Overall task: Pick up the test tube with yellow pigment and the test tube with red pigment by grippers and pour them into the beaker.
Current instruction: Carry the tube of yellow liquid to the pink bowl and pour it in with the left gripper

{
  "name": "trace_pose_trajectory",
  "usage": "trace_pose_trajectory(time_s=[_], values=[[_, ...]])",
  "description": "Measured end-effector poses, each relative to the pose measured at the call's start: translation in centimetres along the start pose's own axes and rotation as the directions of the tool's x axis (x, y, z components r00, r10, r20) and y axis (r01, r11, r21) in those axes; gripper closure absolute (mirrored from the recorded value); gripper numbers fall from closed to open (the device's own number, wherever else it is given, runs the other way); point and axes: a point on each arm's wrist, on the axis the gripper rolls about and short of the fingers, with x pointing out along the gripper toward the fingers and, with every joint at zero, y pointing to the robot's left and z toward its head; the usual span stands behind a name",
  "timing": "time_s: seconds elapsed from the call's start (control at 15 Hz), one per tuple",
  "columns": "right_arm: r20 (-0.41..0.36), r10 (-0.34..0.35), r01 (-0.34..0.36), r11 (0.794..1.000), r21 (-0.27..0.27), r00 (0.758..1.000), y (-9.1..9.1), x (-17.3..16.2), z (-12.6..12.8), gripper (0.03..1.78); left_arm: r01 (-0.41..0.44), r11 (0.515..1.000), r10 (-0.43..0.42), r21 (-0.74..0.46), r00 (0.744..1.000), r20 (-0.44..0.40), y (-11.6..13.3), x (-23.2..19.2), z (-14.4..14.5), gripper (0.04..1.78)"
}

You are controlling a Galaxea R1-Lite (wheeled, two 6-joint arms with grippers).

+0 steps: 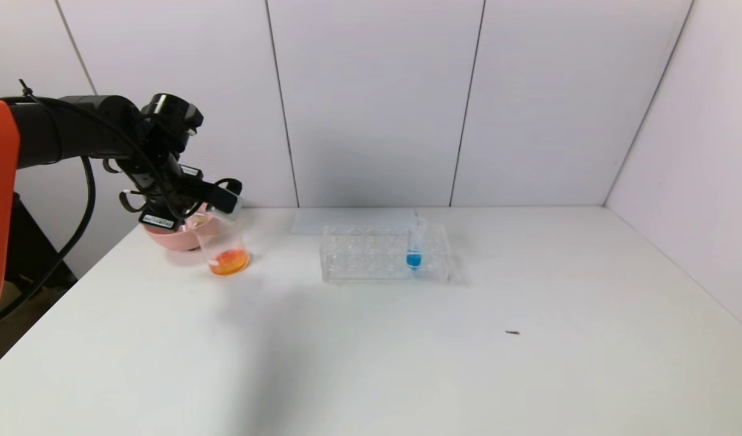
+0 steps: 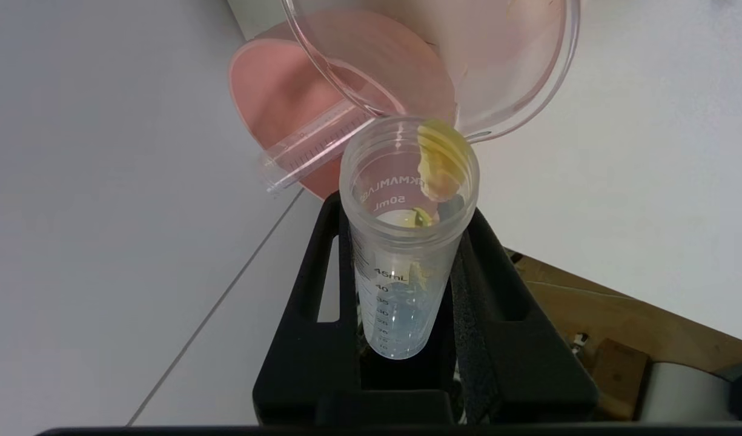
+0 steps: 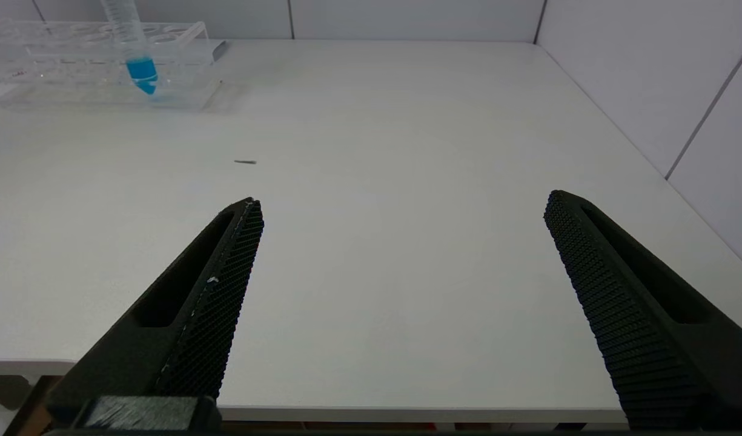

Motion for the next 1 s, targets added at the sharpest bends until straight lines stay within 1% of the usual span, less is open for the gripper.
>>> trace_pose_trajectory(time_s=[0.13,0.47,1.0], values=[[0.0,0.0,0.0,1.0,0.0,1.0,0.0,0.0,0.0,0.11,-0.005,1.0,0.005,0.005,1.0,-0.015,0.07,-0.08,0.2,1.37],[0.0,0.0,0.0,1.0,0.0,1.0,0.0,0.0,0.01,0.11,-0.006,1.0,0.006,0.013,1.0,-0.015,0.1,-0.17,0.49,1.37],[0.0,0.0,0.0,1.0,0.0,1.0,0.0,0.0,0.0,0.11,-0.003,0.999,0.005,0.037,0.998,-0.057,0.12,-0.29,0.67,1.37]])
